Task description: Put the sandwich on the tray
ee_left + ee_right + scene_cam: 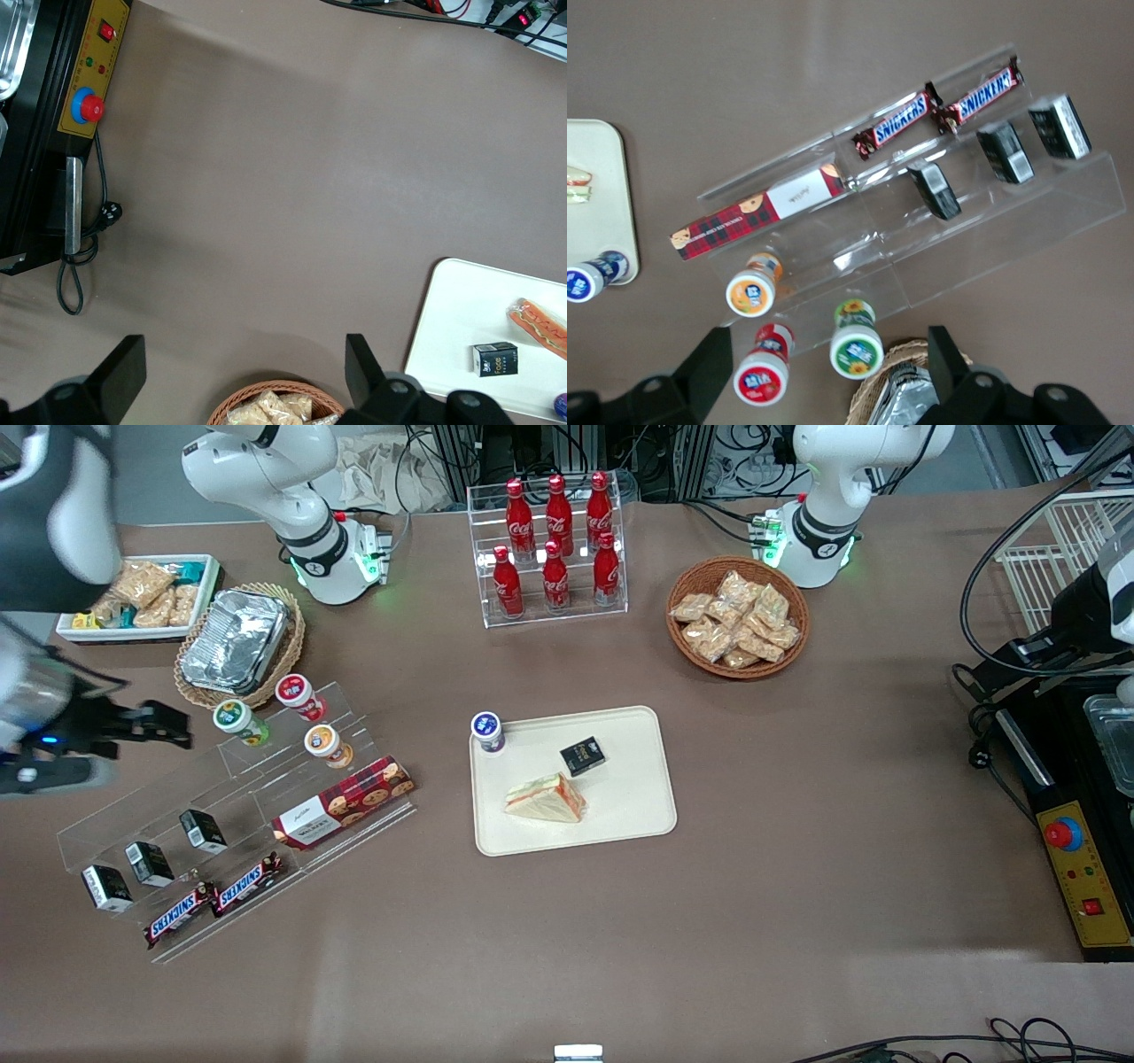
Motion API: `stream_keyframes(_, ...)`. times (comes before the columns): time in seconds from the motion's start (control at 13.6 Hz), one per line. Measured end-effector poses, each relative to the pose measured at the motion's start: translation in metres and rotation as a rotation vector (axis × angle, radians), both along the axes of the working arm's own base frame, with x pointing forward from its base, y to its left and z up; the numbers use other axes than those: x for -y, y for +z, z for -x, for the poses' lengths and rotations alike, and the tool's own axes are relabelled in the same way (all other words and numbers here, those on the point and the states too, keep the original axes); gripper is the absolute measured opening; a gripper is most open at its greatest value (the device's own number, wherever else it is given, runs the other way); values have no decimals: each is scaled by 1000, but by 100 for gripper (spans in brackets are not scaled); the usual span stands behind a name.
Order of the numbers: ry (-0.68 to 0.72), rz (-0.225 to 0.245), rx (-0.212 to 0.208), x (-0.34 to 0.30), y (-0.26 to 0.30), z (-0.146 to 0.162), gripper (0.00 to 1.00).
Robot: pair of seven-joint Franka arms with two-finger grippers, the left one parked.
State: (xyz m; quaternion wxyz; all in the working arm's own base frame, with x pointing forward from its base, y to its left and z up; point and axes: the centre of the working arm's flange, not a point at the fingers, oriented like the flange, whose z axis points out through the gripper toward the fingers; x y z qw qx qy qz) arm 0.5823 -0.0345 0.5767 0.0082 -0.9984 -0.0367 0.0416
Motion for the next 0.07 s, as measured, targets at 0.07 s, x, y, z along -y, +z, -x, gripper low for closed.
stream_keyframes(0.07, -17, -22, -2, 22, 1, 3, 98)
